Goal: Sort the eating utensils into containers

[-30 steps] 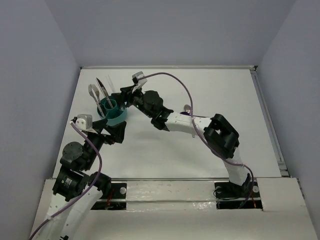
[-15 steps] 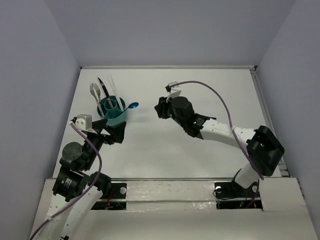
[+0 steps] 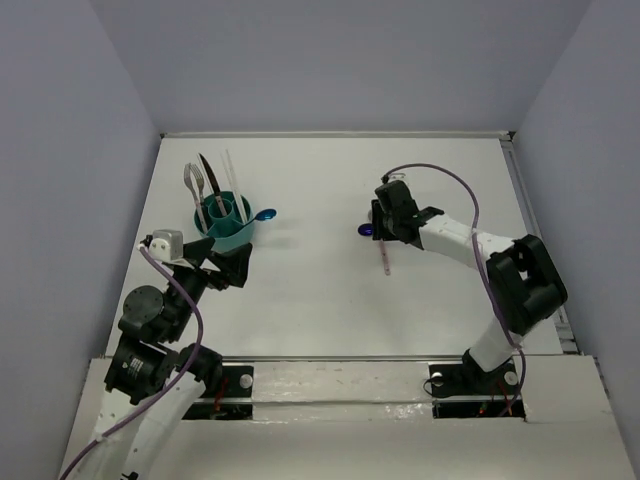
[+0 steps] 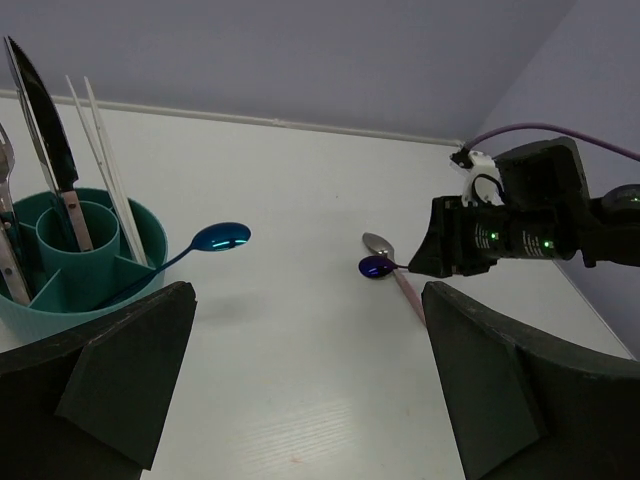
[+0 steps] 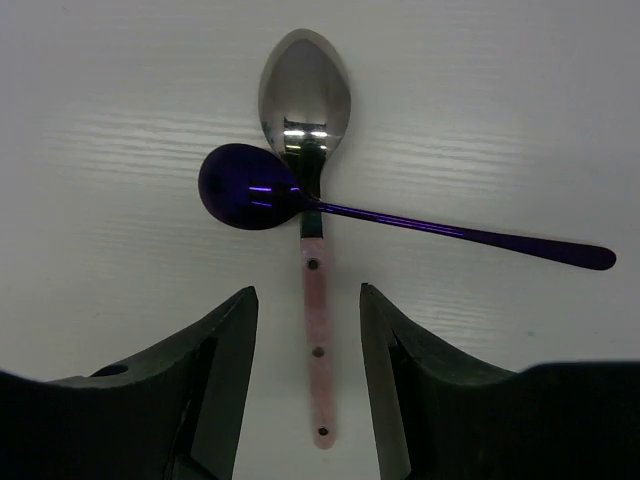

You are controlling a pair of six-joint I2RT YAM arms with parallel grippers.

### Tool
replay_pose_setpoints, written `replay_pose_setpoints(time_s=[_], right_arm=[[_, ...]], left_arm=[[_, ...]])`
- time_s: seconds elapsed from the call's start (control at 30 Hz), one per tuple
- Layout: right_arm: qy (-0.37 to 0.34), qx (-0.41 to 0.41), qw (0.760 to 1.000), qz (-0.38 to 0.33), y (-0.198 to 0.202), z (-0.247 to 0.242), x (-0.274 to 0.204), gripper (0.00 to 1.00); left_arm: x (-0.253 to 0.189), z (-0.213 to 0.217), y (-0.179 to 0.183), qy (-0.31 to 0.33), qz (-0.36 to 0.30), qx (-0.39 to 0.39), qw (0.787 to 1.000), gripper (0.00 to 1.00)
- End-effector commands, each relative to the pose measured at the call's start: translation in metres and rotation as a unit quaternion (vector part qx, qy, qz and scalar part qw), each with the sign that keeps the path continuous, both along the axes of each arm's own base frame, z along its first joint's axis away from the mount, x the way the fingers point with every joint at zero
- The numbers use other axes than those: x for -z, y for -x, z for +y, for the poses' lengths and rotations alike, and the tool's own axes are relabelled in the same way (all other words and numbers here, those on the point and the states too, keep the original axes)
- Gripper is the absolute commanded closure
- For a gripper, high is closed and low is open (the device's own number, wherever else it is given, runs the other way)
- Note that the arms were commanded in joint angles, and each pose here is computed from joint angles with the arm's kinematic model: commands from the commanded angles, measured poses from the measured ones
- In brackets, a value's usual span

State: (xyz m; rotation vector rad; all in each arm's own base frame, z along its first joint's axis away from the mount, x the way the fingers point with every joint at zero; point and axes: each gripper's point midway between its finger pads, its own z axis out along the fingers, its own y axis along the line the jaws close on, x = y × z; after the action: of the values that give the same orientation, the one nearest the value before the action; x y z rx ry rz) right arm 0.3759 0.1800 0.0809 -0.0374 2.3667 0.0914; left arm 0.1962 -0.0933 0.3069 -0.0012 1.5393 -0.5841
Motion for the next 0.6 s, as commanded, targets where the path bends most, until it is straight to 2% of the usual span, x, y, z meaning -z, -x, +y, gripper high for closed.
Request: replay_pose_setpoints(time_s=[0.0,0.03,0.13,0.4,0.57], right_arm=[[0.084,-0.011,0.996,-0.005,-0.024,-0.031,-0.027,0.49],[0.119,-0.024,0.992,0.011,-0.022,-0.042,-0.025,0.49],[0.154,-0.060,0.985,0.043,-0.028,-0.053,-0.021,0.48],[0.157,-0.206,0.960,0.108,-0.016,-0.040,0.012,0.43],[0.164,-0.216,0.956,0.115,-0.019,-0.039,0.026,0.42]], left_arm=[[-0.023,0.000,0.004,0.013,-0.036,0.006,0.999,0.01],[-0.023,0.000,0.004,0.013,-0.036,0.005,0.999,0.01],[-0.023,-0.001,0.003,0.011,-0.034,0.006,0.999,0.01],[-0.019,-0.005,0.000,0.006,-0.024,0.012,1.000,0.01],[-0.018,-0.006,-0.001,0.004,-0.021,0.012,1.000,0.01]])
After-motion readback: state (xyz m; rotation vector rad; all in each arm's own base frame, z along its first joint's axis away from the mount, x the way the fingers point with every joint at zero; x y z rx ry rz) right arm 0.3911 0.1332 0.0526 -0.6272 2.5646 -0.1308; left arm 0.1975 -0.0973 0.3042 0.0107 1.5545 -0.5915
